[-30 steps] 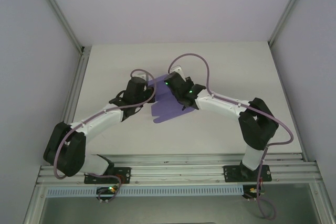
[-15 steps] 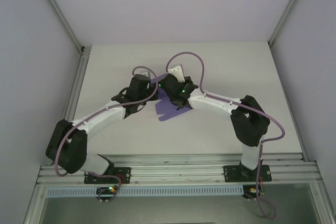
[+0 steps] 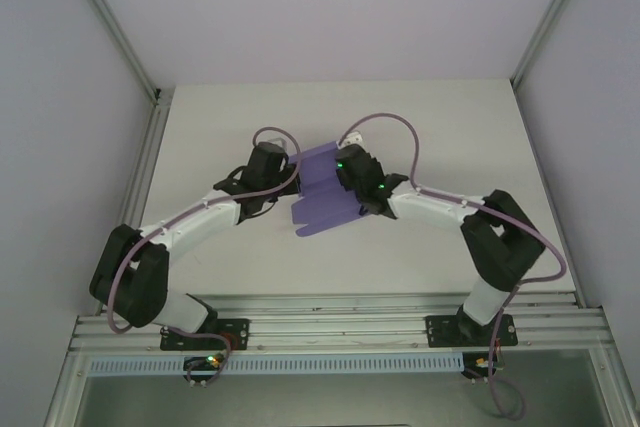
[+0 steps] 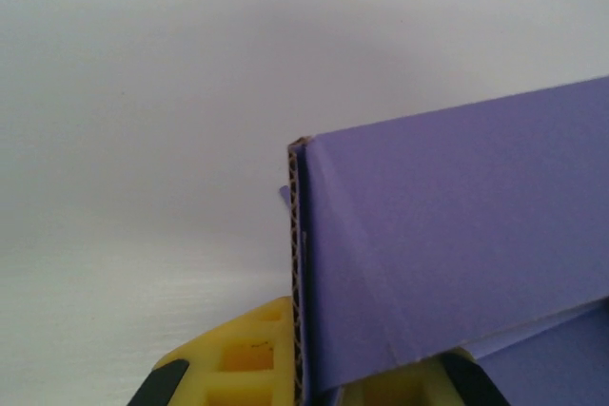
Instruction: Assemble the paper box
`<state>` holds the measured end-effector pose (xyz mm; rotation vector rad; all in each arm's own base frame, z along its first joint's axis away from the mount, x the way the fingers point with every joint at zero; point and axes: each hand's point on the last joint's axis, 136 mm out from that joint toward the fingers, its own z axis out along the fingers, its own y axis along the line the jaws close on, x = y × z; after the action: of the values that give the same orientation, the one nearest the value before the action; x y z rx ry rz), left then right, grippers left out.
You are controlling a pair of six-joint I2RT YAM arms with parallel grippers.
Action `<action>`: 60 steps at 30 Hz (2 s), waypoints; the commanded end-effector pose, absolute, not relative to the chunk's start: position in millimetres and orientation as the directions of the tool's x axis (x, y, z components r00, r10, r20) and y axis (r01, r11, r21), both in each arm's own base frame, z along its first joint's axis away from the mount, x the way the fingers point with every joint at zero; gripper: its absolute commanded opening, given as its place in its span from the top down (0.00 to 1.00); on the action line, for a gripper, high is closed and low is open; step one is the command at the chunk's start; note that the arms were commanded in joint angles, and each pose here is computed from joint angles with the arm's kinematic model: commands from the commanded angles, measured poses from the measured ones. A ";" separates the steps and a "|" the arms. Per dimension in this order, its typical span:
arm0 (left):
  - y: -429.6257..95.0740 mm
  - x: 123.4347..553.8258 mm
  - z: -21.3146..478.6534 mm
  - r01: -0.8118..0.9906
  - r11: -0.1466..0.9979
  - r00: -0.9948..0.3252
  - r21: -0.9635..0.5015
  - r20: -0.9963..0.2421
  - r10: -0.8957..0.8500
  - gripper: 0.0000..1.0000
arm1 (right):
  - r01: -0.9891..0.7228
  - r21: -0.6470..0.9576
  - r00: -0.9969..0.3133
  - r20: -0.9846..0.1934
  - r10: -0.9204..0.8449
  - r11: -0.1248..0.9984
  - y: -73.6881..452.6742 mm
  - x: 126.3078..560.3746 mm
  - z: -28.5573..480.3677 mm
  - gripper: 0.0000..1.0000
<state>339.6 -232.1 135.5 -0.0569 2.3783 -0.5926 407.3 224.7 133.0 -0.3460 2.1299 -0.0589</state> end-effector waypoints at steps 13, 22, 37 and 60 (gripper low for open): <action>-228.9 342.3 137.3 0.121 0.901 -0.769 -0.416 -0.613 -0.180 1.00 | -0.509 0.016 -0.364 -0.910 -0.199 0.861 248.0 359.5 211.4 0.23; -224.7 343.4 132.5 0.124 0.909 -0.774 -0.398 -0.612 -0.162 1.00 | -0.640 0.102 -0.357 -0.917 -0.176 0.762 236.5 316.9 250.5 0.21; -234.3 341.5 138.6 0.186 0.885 -0.771 -0.427 -0.621 -0.138 1.00 | -0.654 0.384 -0.579 -0.808 -0.105 0.652 193.9 339.0 223.4 0.37; -237.8 338.7 151.9 0.211 0.875 -0.755 -0.436 -0.641 -0.137 1.00 | -0.624 0.198 -0.583 -0.762 -0.282 0.756 246.2 381.0 171.0 0.47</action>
<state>338.7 -230.2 131.4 0.0211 2.3994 -0.5953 358.6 251.8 172.2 -0.7567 2.1924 0.7851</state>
